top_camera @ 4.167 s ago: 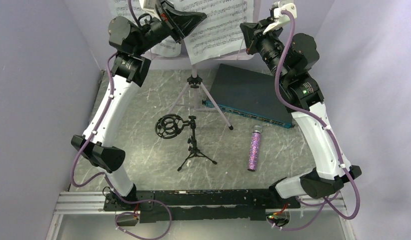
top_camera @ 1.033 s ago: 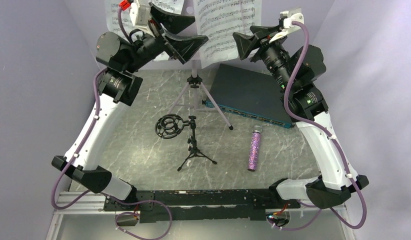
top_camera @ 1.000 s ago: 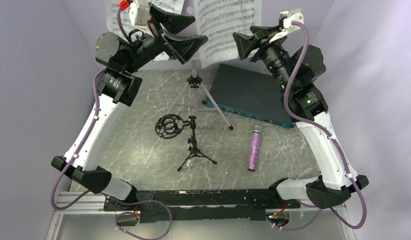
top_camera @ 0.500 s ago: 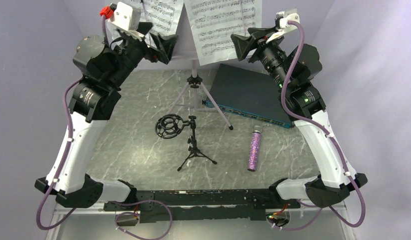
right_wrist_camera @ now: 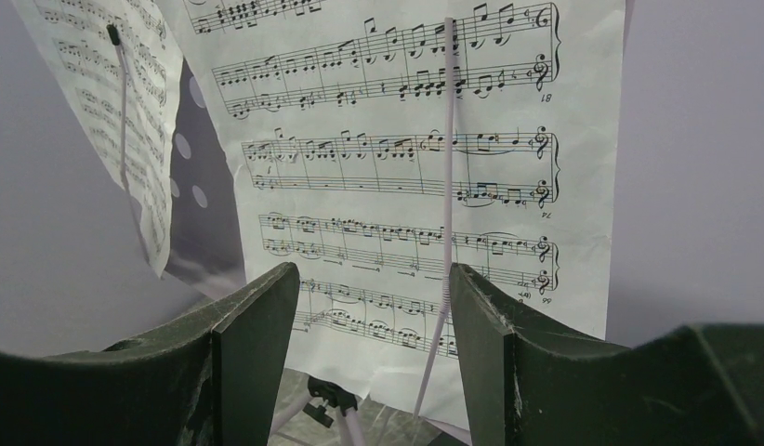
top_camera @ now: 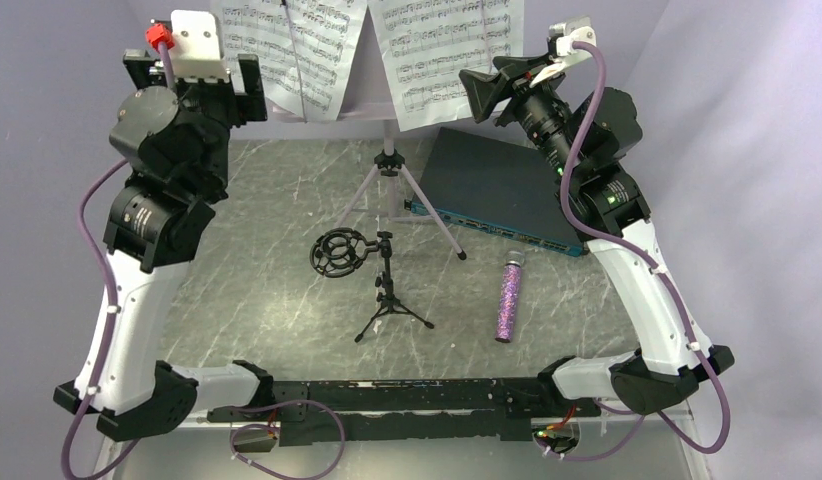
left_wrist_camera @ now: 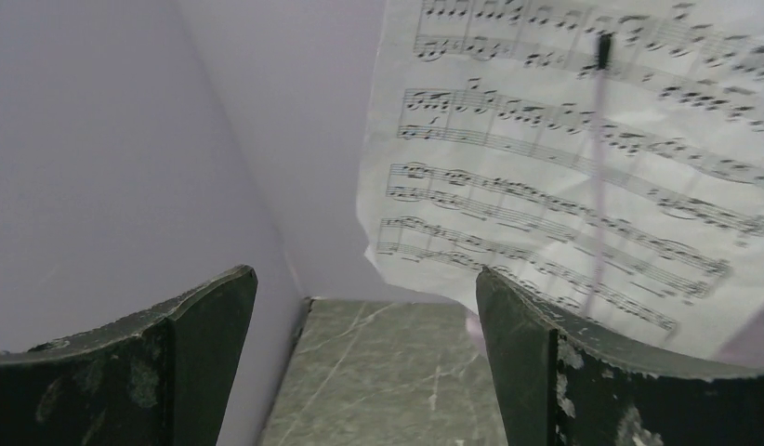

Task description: Set up the instrument practice props

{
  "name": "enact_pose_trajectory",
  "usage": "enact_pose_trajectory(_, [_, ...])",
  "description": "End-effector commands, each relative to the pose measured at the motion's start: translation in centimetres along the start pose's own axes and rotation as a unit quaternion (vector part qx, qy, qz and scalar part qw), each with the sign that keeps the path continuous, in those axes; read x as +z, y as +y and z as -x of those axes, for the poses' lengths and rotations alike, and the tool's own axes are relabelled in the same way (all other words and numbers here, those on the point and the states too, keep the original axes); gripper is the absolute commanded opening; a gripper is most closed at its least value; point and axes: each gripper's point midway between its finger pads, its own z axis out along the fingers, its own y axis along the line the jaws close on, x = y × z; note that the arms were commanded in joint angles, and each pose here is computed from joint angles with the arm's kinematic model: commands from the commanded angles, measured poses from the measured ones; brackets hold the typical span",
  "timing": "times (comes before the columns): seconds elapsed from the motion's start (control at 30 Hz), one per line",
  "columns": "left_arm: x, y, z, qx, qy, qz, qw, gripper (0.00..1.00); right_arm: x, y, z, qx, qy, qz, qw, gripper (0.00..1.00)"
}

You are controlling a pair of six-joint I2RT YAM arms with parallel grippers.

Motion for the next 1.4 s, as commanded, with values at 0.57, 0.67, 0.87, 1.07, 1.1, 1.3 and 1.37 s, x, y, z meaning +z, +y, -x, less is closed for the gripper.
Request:
enact_pose_trajectory(0.57, [4.7,3.0,-3.1,-0.147,0.042,-0.166,0.974,0.94,-0.3,0.6,0.5,0.001,-0.008,0.012,1.0,0.65])
enact_pose_trajectory(0.67, [4.9,3.6,-2.8,-0.186,0.027,-0.212,0.959,0.94,-0.2,0.6,0.3,0.0,-0.006,0.012,1.0,0.65])
enact_pose_trajectory(0.87, [5.1,2.3,-2.3,-0.197,0.002,-0.311,0.93,0.94,-0.2,0.5,0.2,-0.001,-0.005,0.011,1.0,0.65])
enact_pose_trajectory(1.07, [5.4,0.8,-2.8,-0.214,0.005,-0.382,0.899,0.94,-0.1,0.5,0.0,0.0,-0.002,0.011,1.0,0.66])
enact_pose_trajectory(1.1, [5.5,0.7,-2.9,-0.218,0.005,-0.386,0.897,0.94,-0.2,0.5,0.1,0.0,-0.003,0.01,1.0,0.66])
enact_pose_trajectory(1.3, [6.2,-1.0,-3.7,-0.227,0.023,-0.415,0.881,0.92,-0.2,0.4,0.1,0.0,-0.002,0.009,1.0,0.66])
enact_pose_trajectory(1.37, [5.9,-2.3,-3.9,-0.221,0.03,-0.426,0.877,0.9,-0.2,0.4,0.0,0.0,-0.001,0.009,1.0,0.66])
